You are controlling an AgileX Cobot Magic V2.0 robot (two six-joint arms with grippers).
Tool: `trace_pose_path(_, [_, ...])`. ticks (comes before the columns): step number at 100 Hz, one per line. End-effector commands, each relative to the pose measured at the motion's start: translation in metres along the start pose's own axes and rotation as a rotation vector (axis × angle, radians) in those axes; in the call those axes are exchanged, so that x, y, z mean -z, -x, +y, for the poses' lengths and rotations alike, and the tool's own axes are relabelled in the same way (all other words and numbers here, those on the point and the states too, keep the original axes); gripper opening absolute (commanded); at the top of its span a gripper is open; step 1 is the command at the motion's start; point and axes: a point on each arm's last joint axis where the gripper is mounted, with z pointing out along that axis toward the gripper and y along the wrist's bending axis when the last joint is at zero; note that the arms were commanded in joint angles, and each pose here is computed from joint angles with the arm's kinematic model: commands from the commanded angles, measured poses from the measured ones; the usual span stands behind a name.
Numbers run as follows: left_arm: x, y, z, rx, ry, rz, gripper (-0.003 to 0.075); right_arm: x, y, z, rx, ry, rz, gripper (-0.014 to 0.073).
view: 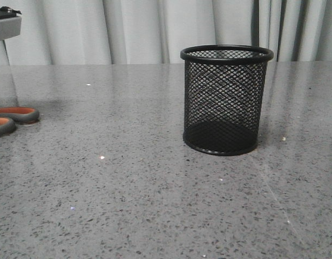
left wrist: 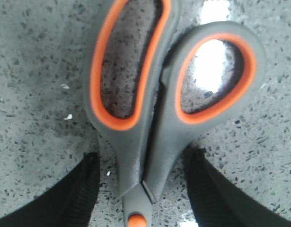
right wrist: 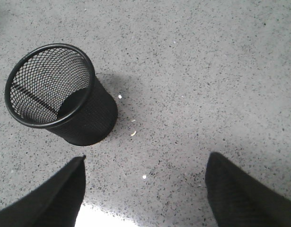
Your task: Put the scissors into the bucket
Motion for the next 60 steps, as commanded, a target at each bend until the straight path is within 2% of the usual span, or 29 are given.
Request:
trace_pose_path(1, [0.0142,0.0082,-0.0008,-0.005,0.041,-0.043,0.0391,0.0075,0.0131,0.0017,0.010,0.002,-0.095,0.0476])
trace_pose_path(41, [0.0143,0.0107,-0.0044,-0.031,0.003,-0.070,0.0384,0.0075,0.0131,0.0017,0.010,0.002,-0.095,0.0476])
trace_pose_path(48, [0.0143,0.0107,-0.0044,-0.031,0.003,-0.070,0.0347,0.0075,0.0131,0.0017,0.010,0.002,-0.095,0.0476])
trace_pose_path(60, [0.0143,0.0107,-0.0044,-0.031,0.003,-0.070,0.0235,0.0075,0.0131,0.0017,0.010,0.002,-0.095,0.0476])
